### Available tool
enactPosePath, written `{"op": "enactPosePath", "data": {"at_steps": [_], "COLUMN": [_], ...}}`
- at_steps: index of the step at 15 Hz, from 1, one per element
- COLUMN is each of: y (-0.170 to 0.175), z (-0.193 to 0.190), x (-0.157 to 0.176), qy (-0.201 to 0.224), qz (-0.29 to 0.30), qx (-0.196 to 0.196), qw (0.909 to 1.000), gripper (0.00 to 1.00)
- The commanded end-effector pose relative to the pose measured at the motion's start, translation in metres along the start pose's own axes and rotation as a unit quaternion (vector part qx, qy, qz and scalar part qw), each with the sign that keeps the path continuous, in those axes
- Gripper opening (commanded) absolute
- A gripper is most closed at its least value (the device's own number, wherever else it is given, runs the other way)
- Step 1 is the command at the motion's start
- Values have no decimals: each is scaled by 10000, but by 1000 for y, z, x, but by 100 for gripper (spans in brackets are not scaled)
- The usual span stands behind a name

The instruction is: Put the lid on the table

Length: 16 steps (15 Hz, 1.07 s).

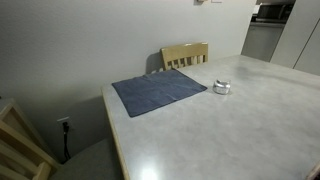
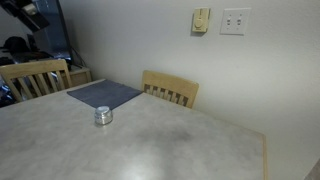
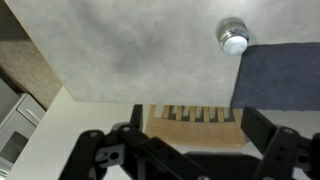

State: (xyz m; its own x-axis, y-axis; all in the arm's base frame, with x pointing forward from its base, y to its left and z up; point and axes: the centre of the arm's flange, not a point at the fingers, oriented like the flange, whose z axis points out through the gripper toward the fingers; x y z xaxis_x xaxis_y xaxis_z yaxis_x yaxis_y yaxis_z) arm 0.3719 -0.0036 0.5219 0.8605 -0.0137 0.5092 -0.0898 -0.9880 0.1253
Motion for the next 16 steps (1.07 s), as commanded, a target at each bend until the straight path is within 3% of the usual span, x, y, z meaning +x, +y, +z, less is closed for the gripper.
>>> {"op": "enactPosePath", "data": {"at_steps": [1,5,6,11,14,16], "y": [-20,-39,-33,-41,-47,-58], "z": [29,68,45,71,91,112], "x": [74,119,81,105,120,128], "qy": [107,-157,-37,-168,-500,-934], "qz": [-296,-605,-362,-456,-268,50], "qx": [80,208,204,273,255,402], "qw": [9995,9978,9991,9984,9981,9948], "gripper": [100,100,100,100,100,100]}}
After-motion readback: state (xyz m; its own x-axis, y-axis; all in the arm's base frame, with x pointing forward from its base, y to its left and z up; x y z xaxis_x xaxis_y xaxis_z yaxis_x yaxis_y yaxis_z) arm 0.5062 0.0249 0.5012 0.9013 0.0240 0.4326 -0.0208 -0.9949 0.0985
